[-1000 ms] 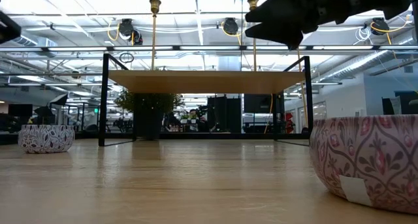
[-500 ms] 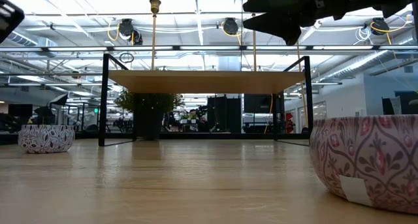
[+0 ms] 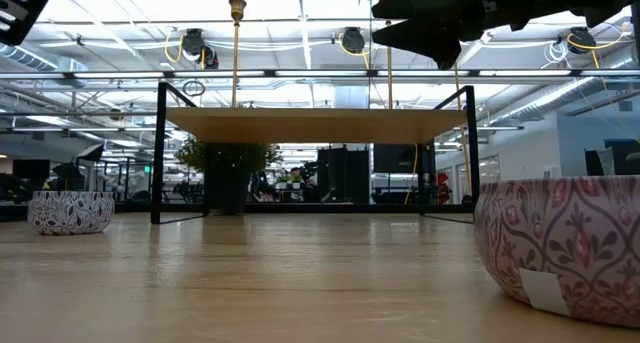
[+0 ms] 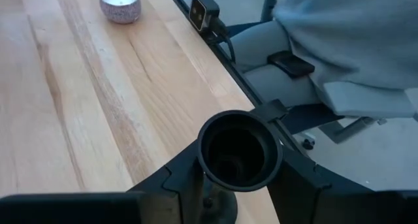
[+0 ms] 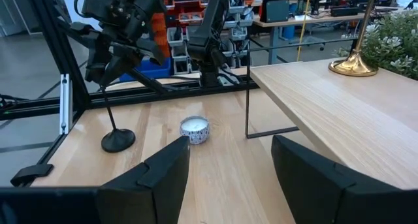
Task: Pick & Place candle stick holders
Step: Put the black candle holder on the shelf
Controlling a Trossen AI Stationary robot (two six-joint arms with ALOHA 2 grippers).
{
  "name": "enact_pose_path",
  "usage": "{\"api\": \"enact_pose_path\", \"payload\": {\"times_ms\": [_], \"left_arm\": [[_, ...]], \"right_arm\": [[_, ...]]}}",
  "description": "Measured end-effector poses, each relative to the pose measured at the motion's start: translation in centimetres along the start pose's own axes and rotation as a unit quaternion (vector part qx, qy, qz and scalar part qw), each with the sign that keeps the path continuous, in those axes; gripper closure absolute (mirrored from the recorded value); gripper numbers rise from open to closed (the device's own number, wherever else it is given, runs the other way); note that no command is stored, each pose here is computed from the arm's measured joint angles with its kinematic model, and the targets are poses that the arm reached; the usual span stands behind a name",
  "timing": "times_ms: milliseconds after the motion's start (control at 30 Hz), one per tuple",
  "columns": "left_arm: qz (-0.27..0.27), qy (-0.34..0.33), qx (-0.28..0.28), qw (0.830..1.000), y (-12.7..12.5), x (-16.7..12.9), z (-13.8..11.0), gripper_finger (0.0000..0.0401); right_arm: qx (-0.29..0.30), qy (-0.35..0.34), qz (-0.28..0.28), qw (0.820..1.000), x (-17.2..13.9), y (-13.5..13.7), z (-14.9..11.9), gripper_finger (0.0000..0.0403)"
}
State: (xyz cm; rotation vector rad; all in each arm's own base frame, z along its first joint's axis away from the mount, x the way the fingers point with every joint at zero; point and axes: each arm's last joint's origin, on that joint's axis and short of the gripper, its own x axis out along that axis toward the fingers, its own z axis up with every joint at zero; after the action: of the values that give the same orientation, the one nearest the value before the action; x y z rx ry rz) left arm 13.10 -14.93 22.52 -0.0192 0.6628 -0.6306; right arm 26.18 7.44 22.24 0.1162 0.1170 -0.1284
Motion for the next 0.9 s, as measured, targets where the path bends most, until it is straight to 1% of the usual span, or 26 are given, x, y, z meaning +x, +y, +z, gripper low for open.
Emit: {"api": "enact_pose_path", "payload": {"times_ms": [133, 267, 300, 400, 500, 633, 767, 833, 900], "left_arm": [[0.000, 0.000, 0.005, 1.000, 0.0, 0.0, 0.0, 0.0254], [-0.003, -0.013, 0.026, 1.000, -0.1, 0.0, 0.2, 0.0287], [-0.006, -0.021, 0.030, 0.999, -0.1, 0.0, 0.4, 0.0294], [-0.008, -0.055, 0.040, 0.998, -0.3, -0.1, 1.0, 0.0295], [0.005, -0.100, 0.044, 0.994, -0.4, -0.2, 1.8, 0.0295], [0.026, -0.169, 0.050, 0.984, -0.2, -0.5, 3.1, 0.0282], [0.040, -0.231, 0.085, 0.968, 0.5, -0.9, 4.5, 0.0286], [0.057, -0.261, 0.091, 0.959, 1.0, -1.2, 5.2, 0.0290], [0.087, -0.285, 0.089, 0.950, 1.7, -1.4, 5.8, 0.0289]], "right_arm": [[0.000, 0.000, 0.000, 1.000, 0.0, 0.0, 0.0, 0.0190], [0.000, 0.000, 0.000, 1.000, 0.0, 0.0, 0.0, 0.0190], [0.000, 0.000, 0.000, 1.000, 0.0, 0.0, 0.0, 0.0190], [0.000, 0.000, 0.000, 1.000, 0.0, 0.0, 0.0, 0.0190], [0.000, 0.000, 0.000, 1.000, 0.0, 0.0, 0.0, 0.0190], [0.000, -0.001, -0.001, 1.000, 0.0, 0.0, 0.0, 0.0190], [0.001, -0.001, -0.002, 1.000, 0.0, -0.1, 0.0, 0.0190], [0.001, -0.002, -0.002, 1.000, 0.0, -0.1, 0.0, 0.0190], [0.001, -0.002, -0.002, 1.000, 0.0, -0.1, 0.0, 0.0190]]}}
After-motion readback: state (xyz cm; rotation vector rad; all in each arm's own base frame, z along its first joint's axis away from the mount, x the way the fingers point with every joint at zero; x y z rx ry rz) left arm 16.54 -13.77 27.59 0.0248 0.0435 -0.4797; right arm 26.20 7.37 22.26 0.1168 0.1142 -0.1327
